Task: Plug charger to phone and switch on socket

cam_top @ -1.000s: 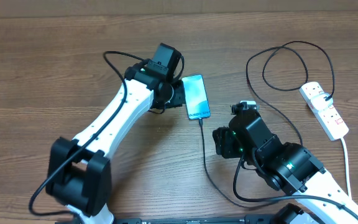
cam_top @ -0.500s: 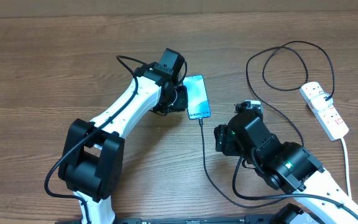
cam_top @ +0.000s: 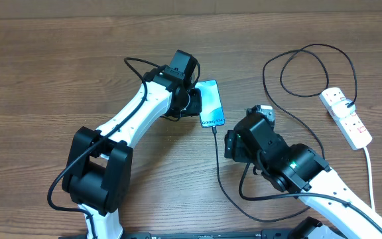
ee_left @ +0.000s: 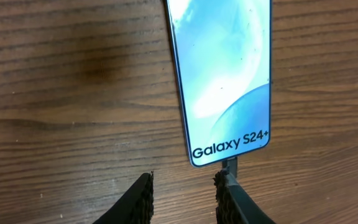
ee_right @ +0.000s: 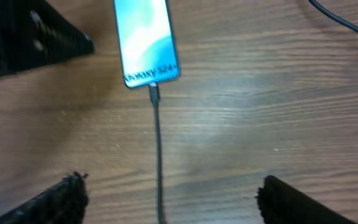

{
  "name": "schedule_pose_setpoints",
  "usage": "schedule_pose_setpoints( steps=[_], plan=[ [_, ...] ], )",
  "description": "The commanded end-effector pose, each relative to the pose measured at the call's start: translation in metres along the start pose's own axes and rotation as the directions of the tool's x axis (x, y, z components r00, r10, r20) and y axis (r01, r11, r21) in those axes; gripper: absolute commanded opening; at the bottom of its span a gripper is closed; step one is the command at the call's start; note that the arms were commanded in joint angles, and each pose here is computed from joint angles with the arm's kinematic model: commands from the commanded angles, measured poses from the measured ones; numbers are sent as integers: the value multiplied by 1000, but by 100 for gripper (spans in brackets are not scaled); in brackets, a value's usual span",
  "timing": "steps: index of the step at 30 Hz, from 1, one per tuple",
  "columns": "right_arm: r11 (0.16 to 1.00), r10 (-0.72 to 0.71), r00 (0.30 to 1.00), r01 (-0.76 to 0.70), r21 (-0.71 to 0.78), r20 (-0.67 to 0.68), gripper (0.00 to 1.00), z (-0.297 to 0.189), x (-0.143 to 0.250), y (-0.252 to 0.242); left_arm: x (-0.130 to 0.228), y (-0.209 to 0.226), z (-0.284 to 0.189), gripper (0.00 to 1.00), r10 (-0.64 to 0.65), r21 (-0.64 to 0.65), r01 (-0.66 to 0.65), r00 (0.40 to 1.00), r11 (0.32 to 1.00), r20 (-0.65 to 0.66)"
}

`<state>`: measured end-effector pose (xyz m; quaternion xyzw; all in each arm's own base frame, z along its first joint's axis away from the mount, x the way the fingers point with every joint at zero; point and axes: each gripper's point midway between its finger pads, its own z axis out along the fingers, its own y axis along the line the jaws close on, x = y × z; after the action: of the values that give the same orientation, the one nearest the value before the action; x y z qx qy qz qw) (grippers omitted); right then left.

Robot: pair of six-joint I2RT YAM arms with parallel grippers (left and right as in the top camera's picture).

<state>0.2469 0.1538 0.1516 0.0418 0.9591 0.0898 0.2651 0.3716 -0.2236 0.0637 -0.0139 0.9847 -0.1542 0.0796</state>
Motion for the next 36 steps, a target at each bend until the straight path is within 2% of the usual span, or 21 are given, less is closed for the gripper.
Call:
schedule_pose_setpoints(
  steps=[1, 4, 7, 12, 17, 20, 24, 26, 28, 30, 36],
  plan=[
    [999, 31, 998, -30, -16, 45, 91, -5, -13, 5, 1, -3, 2, 29, 1, 9, -1, 1000, 1000, -10],
    [999, 34, 999, -34, -19, 41, 91, -5, -12, 5, 1, -3, 2, 30, 1, 9, -1, 1000, 1000, -10],
    [997, 82, 996, -82, -15, 35, 93, -5, -11, 4, -1, -4, 2, 38, 3, 13, -3, 1000, 1000, -3],
    [995, 103, 994, -103, -15, 37, 97, -5, -11, 4, -7, -7, 2, 41, 9, 28, -10, 1000, 1000, 24],
    [991, 133, 991, -133, -9, 35, 93, -5, -10, 2, -21, -15, 1, 41, 21, 57, -26, 996, 998, 81],
    [986, 168, 985, -169, 7, 28, 83, -4, -10, -3, -25, -17, 0, 39, 24, 64, -30, 995, 997, 96],
    [965, 250, 968, -251, 80, 21, 51, -6, -11, -33, -25, -12, -2, 32, 18, 57, -23, 996, 998, 91],
    [947, 300, 953, -302, 109, 30, 37, -9, -13, -47, -24, -10, -7, 25, 36, 51, -41, 995, 998, 90],
    [927, 347, 937, -350, 134, 44, 26, -12, -16, -62, -26, -9, -18, 23, 61, 48, -67, 992, 997, 108],
    [906, 386, 920, -391, 161, 59, 17, -15, -19, -77, -31, -6, -33, 23, 69, 29, -74, 987, 997, 145],
    [876, 417, 906, -422, 236, 72, 4, -18, -20, -109, -39, 4, -105, 25, 78, -64, -61, 948, 996, 310]
  ],
)
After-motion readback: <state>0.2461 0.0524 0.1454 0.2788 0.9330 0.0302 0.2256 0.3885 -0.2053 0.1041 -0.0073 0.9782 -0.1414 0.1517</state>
